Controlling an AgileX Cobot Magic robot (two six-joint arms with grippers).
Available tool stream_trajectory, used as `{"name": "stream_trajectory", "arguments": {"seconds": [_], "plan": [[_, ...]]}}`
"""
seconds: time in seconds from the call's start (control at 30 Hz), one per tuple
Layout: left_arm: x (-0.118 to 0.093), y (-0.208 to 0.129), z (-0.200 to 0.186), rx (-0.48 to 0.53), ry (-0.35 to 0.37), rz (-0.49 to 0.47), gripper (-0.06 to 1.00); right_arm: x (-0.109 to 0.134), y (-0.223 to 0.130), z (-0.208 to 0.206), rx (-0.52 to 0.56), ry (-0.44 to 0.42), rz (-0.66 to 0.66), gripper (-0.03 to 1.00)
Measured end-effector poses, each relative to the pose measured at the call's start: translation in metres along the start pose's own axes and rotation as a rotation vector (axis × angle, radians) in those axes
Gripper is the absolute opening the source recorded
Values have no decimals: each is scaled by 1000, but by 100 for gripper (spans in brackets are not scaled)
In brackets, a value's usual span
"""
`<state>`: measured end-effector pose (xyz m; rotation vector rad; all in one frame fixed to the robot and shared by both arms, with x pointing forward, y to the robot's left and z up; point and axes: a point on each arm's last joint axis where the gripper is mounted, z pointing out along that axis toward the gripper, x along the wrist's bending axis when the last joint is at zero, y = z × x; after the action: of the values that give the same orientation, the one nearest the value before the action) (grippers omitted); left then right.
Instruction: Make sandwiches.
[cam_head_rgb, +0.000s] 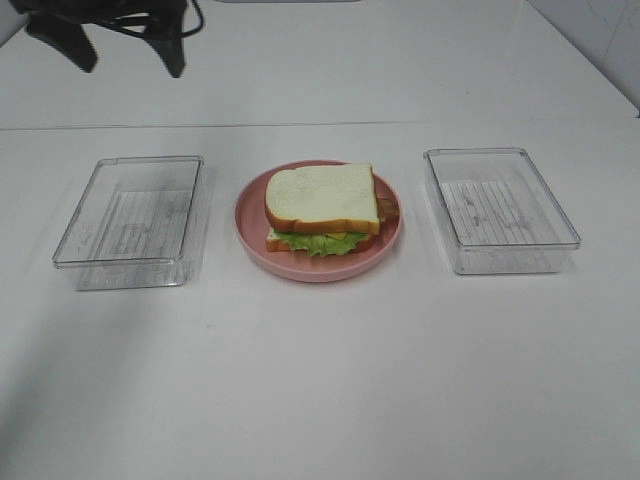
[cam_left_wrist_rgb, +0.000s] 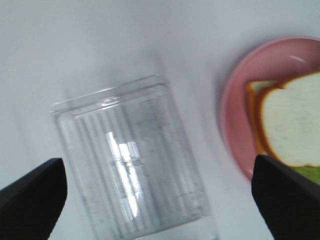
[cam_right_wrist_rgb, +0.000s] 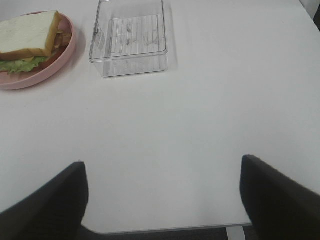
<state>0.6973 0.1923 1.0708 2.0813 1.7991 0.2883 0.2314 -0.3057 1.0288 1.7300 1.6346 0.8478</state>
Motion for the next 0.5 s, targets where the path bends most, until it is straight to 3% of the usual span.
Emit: {"name": "stream_trajectory", "arguments": {"seconds": [0.03, 0.07, 0.1, 0.17, 0.33, 0.5], "plan": [[26, 2, -6, -14, 30, -35, 92, 0, 0, 0, 0, 0, 0, 80], [39, 3, -11, -23, 43, -55, 92, 0, 0, 0, 0, 0, 0, 80], [39, 3, -11, -23, 43, -55, 92, 0, 0, 0, 0, 0, 0, 80], [72, 3, -30, -58, 73, -92, 91, 0, 0, 0, 0, 0, 0, 80], [76, -6, -43, -58, 75, -90, 91, 0, 0, 0, 0, 0, 0, 80], [72, -36, -60, 0, 81, -84, 91, 0, 0, 0, 0, 0, 0, 80]]}}
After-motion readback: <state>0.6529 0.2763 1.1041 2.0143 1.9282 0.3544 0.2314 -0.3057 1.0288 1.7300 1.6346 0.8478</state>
